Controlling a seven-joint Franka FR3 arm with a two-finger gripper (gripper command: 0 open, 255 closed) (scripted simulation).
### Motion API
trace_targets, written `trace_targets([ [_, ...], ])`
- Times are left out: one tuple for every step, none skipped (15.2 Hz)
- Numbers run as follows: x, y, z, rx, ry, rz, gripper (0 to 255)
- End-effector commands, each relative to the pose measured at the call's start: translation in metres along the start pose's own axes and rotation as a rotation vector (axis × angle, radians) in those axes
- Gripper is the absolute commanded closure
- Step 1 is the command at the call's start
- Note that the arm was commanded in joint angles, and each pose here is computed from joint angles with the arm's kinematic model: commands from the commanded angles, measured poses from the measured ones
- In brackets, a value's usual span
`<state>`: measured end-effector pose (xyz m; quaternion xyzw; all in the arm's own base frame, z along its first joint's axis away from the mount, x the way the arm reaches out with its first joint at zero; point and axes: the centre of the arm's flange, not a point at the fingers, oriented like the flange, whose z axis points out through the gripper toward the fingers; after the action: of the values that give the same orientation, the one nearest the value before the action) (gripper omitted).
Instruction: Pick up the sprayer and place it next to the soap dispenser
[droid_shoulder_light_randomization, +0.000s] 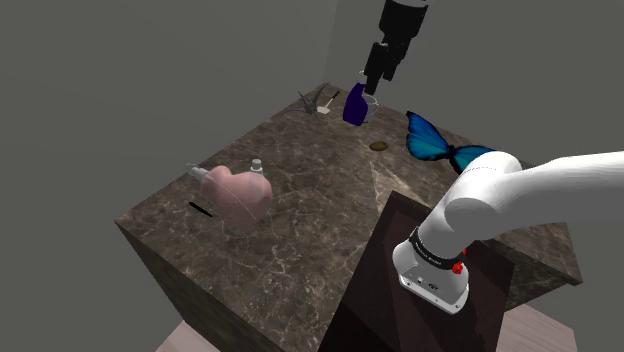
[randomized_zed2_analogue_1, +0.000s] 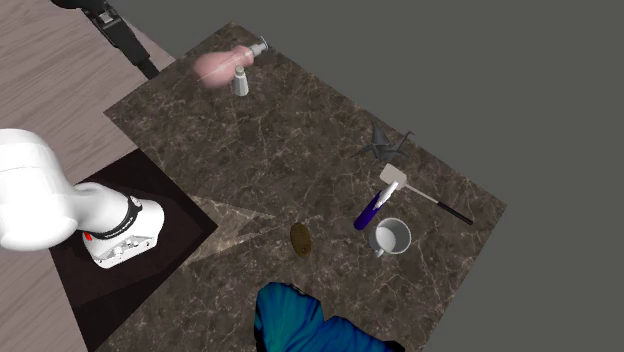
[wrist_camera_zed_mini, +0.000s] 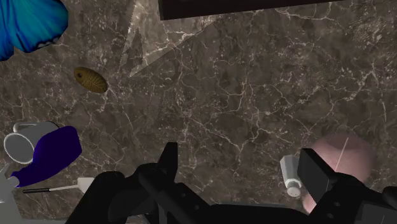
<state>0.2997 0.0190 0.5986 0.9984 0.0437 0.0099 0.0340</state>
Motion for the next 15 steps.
trace_targets([
  [0.000, 0.000, 0.000, 0.000, 0.000, 0.000, 0],
  [0.006, 0.011, 0.004, 0.001, 0.000, 0.000, 0],
  [0.011, 0.023, 0.008, 0.002, 0.000, 0.001, 0],
  [0.017, 0.034, 0.013, 0.003, 0.000, 0.001, 0],
  [0.022, 0.045, 0.017, 0.005, 0.001, 0.001, 0],
  [0.028, 0.057, 0.021, 0.006, 0.001, 0.002, 0],
  [0.034, 0.068, 0.025, 0.007, 0.001, 0.002, 0],
  [0.039, 0.080, 0.029, 0.008, 0.001, 0.003, 0],
  [0.045, 0.091, 0.034, 0.009, 0.001, 0.003, 0],
  [0.050, 0.102, 0.038, 0.010, 0.001, 0.003, 0],
  [0.056, 0.114, 0.042, 0.012, 0.001, 0.004, 0],
  [0.061, 0.125, 0.047, 0.013, 0.001, 0.004, 0],
  [0.067, 0.136, 0.051, 0.014, 0.002, 0.004, 0],
  [0.073, 0.148, 0.055, 0.015, 0.002, 0.005, 0],
  [0.078, 0.159, 0.059, 0.016, 0.002, 0.005, 0],
])
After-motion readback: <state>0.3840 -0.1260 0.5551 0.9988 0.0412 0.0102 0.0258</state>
